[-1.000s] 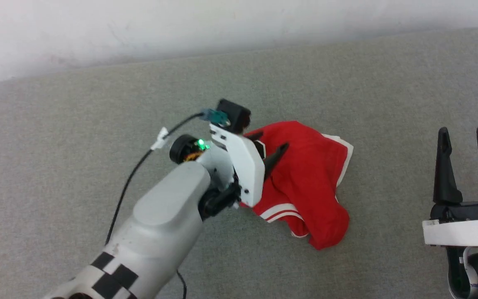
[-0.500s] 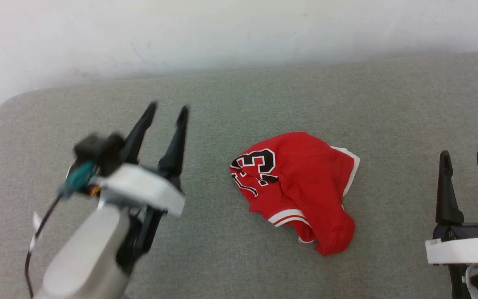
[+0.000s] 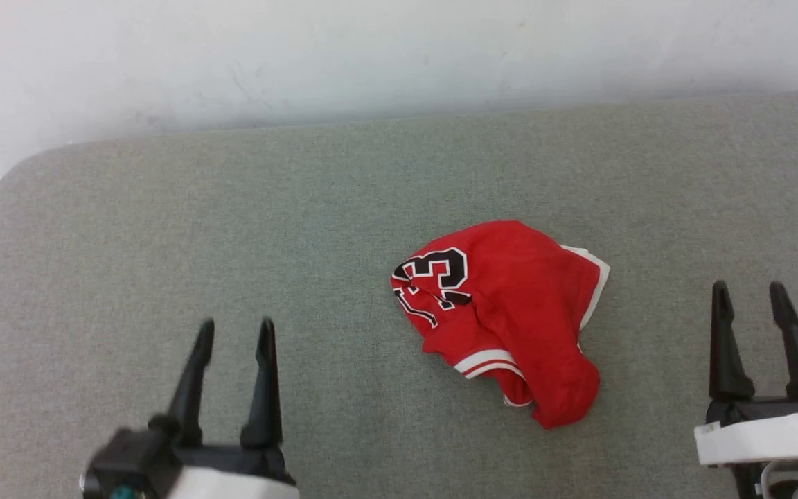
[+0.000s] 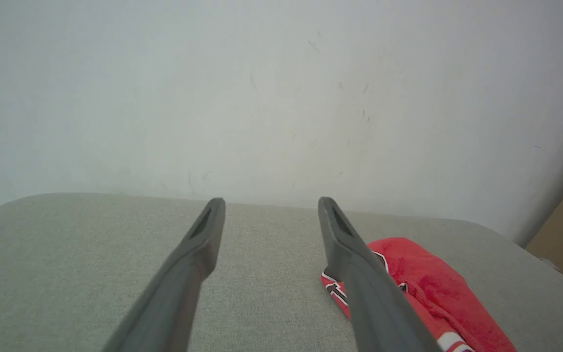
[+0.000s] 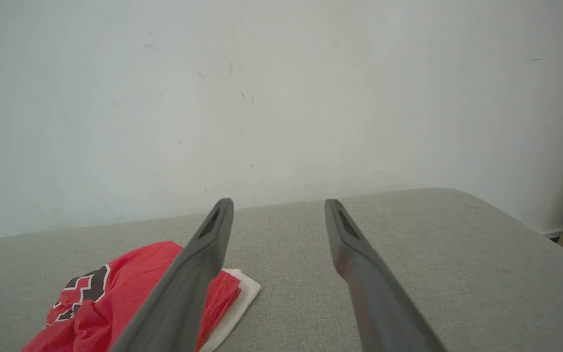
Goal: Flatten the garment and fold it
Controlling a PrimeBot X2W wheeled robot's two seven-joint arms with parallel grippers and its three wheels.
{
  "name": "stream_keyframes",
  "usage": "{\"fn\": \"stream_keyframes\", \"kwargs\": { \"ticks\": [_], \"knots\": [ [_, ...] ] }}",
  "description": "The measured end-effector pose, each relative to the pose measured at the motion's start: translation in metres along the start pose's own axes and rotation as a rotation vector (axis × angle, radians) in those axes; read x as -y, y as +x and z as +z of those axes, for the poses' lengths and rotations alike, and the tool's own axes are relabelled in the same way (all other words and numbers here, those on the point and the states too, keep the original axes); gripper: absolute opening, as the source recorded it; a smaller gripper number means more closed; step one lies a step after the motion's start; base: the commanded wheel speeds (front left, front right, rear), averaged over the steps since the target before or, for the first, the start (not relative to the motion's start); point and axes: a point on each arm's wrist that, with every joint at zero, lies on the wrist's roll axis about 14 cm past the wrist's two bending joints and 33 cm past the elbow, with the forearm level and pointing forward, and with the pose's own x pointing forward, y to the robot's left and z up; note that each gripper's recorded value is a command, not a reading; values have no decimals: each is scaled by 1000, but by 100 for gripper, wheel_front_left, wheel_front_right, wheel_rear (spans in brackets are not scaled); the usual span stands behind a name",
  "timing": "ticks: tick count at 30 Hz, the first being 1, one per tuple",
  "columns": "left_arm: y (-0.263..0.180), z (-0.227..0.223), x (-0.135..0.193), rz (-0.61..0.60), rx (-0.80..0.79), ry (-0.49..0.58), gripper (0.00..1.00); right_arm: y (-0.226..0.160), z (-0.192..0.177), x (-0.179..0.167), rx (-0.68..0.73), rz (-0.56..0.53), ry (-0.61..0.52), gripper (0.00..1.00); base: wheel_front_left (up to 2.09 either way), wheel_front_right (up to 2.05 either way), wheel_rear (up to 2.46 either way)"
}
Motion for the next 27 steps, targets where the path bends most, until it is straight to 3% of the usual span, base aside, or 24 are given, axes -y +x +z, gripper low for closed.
{"fn": "stream_keyframes", "kwargs": {
  "ticks": [9,16,22,27],
  "knots": [
    [-17,-10,-2,36,-12,-45,100,-3,-20,-11,-73,28,29,100,0,0,0],
    [-16,-18,-6,30,-30,-43,100,34,-16,-34,-169,109,19,100,0,0,0],
    [-9,-33,-4,13,-69,-54,100,71,-21,-20,-317,121,-41,100,0,0,0],
    [2,-44,-6,8,-89,-53,100,86,-50,-11,-508,130,-103,100,0,0,0]
  ]
}}
